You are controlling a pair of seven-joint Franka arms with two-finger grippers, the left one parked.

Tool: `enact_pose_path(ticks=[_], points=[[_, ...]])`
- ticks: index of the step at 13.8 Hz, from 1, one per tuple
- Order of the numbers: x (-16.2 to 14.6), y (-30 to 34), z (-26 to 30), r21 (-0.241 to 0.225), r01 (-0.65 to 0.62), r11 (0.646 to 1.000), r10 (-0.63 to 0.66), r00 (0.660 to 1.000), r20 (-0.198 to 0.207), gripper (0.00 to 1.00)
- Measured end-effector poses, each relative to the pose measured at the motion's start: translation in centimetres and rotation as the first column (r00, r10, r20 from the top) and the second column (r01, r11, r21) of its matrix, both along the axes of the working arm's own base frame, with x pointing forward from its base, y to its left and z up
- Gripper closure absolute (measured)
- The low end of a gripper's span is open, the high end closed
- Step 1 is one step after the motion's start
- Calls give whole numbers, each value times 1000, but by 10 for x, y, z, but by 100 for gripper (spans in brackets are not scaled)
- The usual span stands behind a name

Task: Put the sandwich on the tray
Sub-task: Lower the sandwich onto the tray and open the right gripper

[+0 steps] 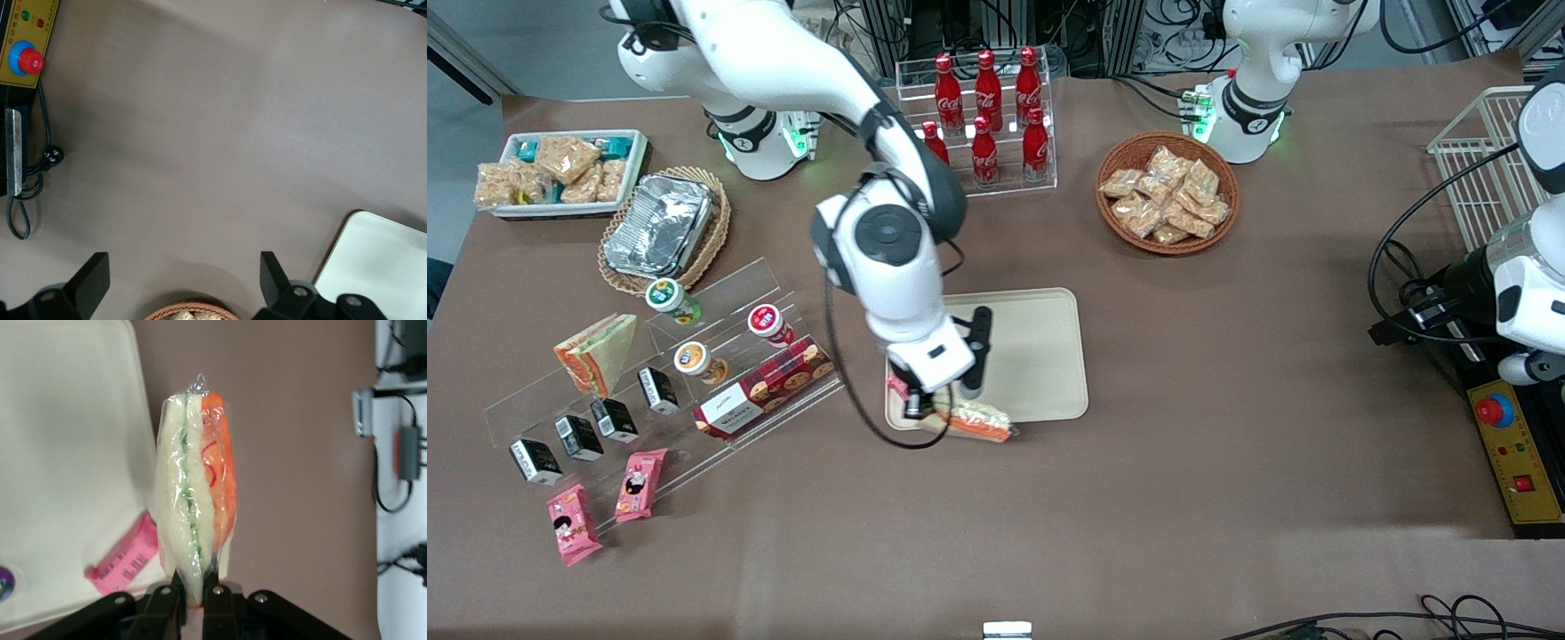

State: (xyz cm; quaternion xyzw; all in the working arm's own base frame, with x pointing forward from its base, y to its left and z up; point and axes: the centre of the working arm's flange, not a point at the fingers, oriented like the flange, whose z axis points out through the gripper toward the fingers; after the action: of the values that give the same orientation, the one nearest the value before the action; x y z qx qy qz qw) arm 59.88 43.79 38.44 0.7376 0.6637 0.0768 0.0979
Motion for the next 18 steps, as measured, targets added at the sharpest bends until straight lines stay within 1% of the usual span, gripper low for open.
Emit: enact_pose_path(ticks=[3,4,6,7,9,11,12,14,15,18], points=[[-15,16,-23,-32,-53,998,52,998,-24,89],[-16,16,-29,-43,-70,997,69,997,-17,89],[-25,24,-44,-75,-124,990,125,992,18,89],[-33,32,-54,-86,-148,985,151,988,24,89],[-46,42,-75,-99,-176,979,178,984,16,89],[-50,42,-94,-109,-178,978,180,984,5,89],[-54,42,-102,-105,-157,982,158,987,5,89],[-62,45,-112,-89,-75,993,76,997,7,88],[-66,47,-114,-83,-50,995,50,999,9,83],[-71,52,-114,-78,-31,996,32,999,15,54]])
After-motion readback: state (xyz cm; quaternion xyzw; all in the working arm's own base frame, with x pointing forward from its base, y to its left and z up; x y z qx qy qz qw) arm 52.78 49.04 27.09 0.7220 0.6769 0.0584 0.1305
